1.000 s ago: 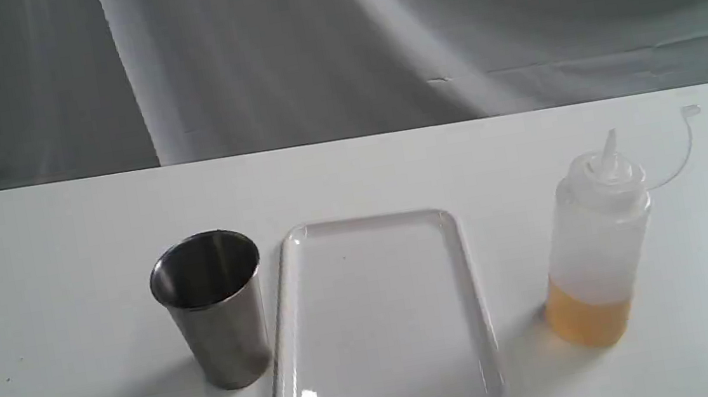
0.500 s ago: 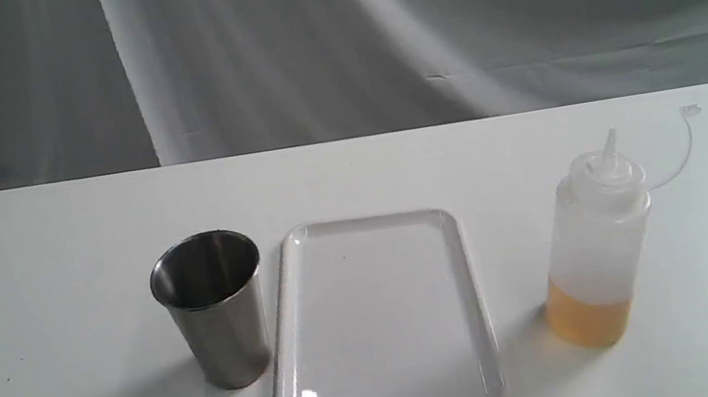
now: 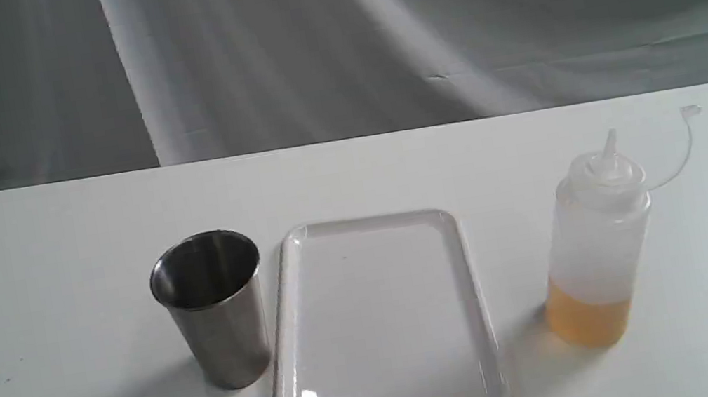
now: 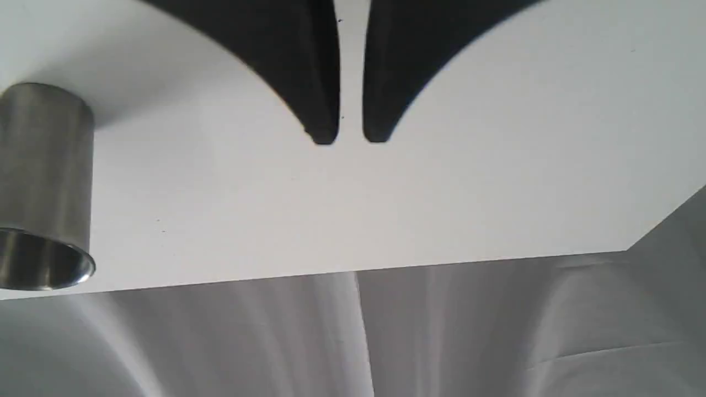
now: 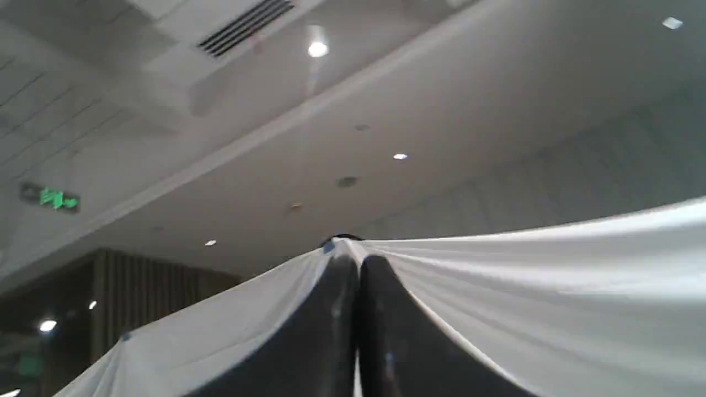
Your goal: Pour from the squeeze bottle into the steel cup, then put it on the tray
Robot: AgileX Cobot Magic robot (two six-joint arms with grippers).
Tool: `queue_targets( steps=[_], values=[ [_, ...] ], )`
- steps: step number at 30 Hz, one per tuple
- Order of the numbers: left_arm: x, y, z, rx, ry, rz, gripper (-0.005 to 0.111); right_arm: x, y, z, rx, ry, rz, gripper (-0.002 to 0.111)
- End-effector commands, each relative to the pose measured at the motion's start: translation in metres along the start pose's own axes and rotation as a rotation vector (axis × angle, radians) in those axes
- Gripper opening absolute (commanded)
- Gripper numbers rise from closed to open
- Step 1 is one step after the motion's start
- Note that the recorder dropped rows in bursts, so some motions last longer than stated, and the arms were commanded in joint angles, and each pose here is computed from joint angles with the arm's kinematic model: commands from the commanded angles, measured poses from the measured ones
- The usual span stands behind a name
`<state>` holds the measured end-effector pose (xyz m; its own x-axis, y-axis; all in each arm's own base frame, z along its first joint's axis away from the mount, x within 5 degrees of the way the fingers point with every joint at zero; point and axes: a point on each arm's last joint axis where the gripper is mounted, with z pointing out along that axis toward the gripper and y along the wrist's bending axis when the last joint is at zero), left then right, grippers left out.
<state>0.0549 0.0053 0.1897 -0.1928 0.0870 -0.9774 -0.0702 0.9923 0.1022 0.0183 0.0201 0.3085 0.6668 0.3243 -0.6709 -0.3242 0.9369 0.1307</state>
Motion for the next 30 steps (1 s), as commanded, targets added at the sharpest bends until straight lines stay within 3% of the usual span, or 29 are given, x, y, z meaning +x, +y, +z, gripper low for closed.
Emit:
queue_targets(
  steps=[1, 7, 13, 26, 30],
  values=[
    [0.001, 0.000, 0.000, 0.001, -0.008, 0.001, 0.008, -0.024, 0.016, 0.012, -0.078, 0.008, -0.079, 0.000],
    [0.001, 0.000, 0.000, 0.001, -0.008, 0.001, 0.008, -0.071, 0.019, 0.029, 0.112, 0.070, -0.303, 0.000],
    [0.001, 0.000, 0.000, 0.001, -0.008, 0.001, 0.008, -0.107, 0.016, 0.042, 0.286, 0.079, -0.341, 0.000],
    [0.001, 0.000, 0.000, 0.001, -0.008, 0.001, 0.008, -0.118, 0.005, 0.082, 0.361, 0.147, -0.344, 0.000],
    [0.001, 0.000, 0.000, 0.001, -0.008, 0.001, 0.008, -0.117, -0.003, 0.094, 0.418, 0.186, -0.285, 0.000]
  ],
)
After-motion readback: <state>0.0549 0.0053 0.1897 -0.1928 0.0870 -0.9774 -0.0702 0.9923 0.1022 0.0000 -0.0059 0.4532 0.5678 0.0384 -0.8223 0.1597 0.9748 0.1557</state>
